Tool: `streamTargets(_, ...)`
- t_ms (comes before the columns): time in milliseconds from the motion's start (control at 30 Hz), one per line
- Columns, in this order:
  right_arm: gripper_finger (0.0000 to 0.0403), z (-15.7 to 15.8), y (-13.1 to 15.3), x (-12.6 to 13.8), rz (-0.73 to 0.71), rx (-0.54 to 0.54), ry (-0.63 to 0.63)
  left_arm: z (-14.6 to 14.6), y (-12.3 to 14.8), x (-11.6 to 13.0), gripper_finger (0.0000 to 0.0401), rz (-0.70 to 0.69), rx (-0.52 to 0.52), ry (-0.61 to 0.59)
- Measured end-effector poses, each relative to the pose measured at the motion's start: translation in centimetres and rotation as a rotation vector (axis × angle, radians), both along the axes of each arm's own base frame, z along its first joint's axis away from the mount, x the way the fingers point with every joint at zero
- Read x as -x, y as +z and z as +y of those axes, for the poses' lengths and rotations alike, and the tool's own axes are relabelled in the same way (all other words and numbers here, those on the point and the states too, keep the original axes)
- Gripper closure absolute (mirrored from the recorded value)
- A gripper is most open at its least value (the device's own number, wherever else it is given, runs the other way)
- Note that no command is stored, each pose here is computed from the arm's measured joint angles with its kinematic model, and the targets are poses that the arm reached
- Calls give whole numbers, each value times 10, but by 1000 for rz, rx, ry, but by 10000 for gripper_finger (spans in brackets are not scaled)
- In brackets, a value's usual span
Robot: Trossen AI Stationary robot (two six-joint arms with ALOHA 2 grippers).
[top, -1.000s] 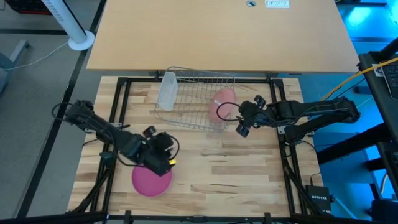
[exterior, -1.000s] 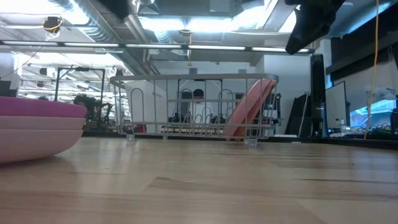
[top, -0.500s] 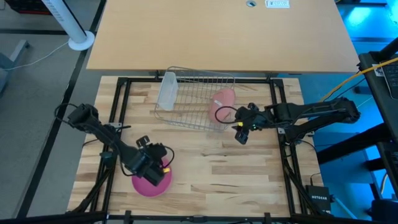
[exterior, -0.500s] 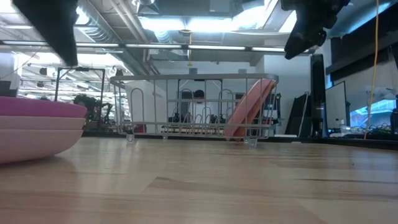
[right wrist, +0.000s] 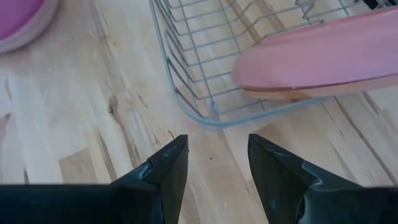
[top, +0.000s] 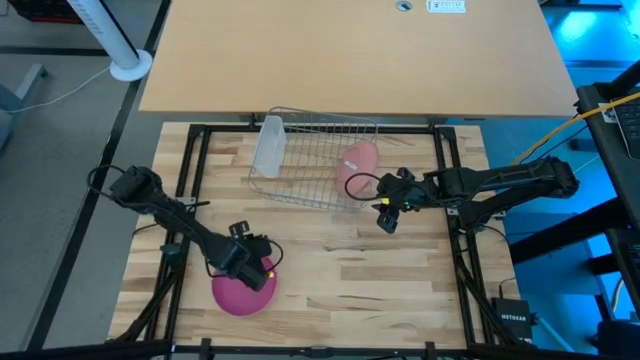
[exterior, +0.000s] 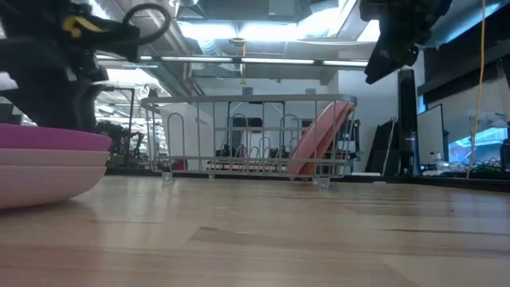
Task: Sort dishes
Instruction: Put the pink plate into the dish rack
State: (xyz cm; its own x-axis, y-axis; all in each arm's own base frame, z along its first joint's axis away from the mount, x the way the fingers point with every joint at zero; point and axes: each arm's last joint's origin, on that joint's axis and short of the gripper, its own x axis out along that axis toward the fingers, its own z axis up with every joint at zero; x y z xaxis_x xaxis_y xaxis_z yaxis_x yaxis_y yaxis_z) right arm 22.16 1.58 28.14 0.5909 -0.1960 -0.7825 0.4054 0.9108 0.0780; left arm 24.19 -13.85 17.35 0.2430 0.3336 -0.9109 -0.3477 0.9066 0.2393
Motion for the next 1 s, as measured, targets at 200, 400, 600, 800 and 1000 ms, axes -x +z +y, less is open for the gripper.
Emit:
streamTargets(200, 230, 0, 2, -2, -32, -3, 0, 13, -1, -8, 249, 63, 42, -51)
streamTargets(400, 230, 0, 2, -2, -31, -3, -1, 22, -2, -14, 305, 104, 108, -75)
streamTargets(600, 230, 0, 2, -2, -31, -3, -1, 30, 0, -18, 389, 98, 111, -49)
streamTargets(800, 230, 0, 2, -2, -31, -3, -1, 35, 0, -19, 394, 93, 109, -19)
streamTargets(1000, 230, 0, 2, -3, -34, -3, -1, 35, 1, -19, 396, 88, 111, -12)
